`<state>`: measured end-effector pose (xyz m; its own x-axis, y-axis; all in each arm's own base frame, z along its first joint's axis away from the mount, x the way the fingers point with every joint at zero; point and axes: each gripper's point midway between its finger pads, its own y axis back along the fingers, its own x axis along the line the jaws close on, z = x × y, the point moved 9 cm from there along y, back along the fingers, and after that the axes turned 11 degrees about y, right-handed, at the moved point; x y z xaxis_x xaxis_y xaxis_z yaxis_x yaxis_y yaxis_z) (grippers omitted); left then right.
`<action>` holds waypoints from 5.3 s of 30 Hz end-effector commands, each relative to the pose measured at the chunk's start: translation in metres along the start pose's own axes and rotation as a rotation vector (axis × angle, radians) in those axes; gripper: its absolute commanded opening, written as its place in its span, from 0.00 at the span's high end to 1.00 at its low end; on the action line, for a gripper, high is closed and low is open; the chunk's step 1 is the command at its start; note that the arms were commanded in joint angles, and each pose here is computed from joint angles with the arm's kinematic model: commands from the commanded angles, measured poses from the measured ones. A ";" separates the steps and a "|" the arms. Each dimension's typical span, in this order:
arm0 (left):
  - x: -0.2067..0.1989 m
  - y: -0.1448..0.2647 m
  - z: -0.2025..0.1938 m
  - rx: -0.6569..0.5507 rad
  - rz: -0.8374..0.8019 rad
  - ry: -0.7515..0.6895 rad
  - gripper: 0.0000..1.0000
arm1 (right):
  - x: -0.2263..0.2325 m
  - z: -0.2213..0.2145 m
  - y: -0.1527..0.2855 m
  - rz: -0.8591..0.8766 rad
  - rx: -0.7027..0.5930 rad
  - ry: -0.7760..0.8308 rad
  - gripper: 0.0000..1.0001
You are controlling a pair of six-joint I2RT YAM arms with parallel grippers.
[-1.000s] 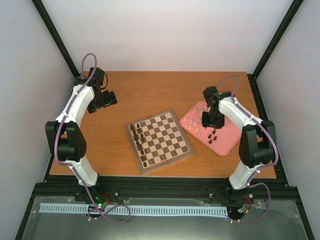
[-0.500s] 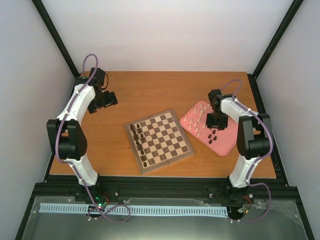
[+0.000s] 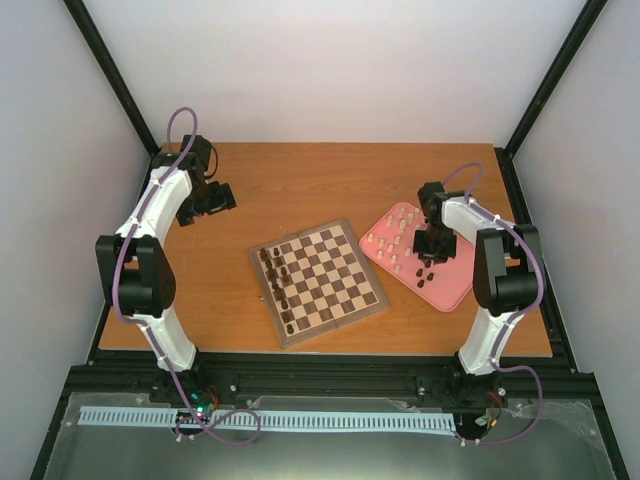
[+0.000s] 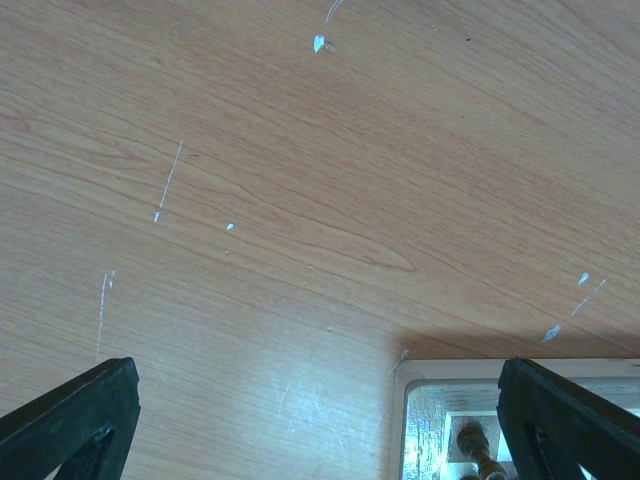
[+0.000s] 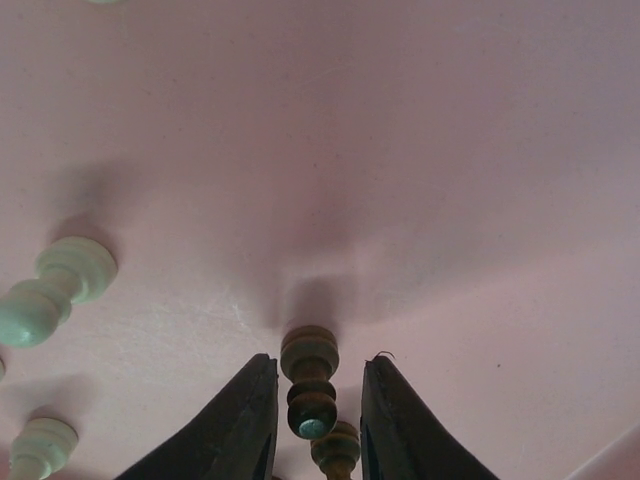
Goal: Set up the chess pieces on the board
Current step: Pick up the chess piece from the storage box, then place the chess piece on the chessboard, then pick up the chess piece from the storage box.
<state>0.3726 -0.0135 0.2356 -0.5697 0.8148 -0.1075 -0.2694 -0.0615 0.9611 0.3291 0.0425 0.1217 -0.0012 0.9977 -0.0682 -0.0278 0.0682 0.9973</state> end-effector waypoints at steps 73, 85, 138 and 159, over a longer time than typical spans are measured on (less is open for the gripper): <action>0.001 0.014 -0.005 -0.034 -0.035 -0.002 0.00 | 0.347 -0.092 0.061 0.216 -0.044 0.887 0.97; 0.002 0.014 -0.006 -0.036 -0.035 -0.003 0.00 | 0.350 -0.093 0.051 0.209 -0.010 0.893 0.97; -0.003 0.024 0.000 -0.050 -0.056 0.002 0.00 | 0.045 -0.017 0.077 0.035 -0.135 0.118 0.49; -0.003 0.013 0.001 -0.032 -0.025 -0.005 0.00 | 0.024 -0.019 0.000 0.089 0.025 0.105 0.60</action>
<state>0.3669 -0.0146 0.2415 -0.5638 0.8164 -0.1252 -0.2916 -0.0550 0.9549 0.3078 0.0682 0.1301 -0.1004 0.9943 0.0366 -0.0096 -0.0377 0.9992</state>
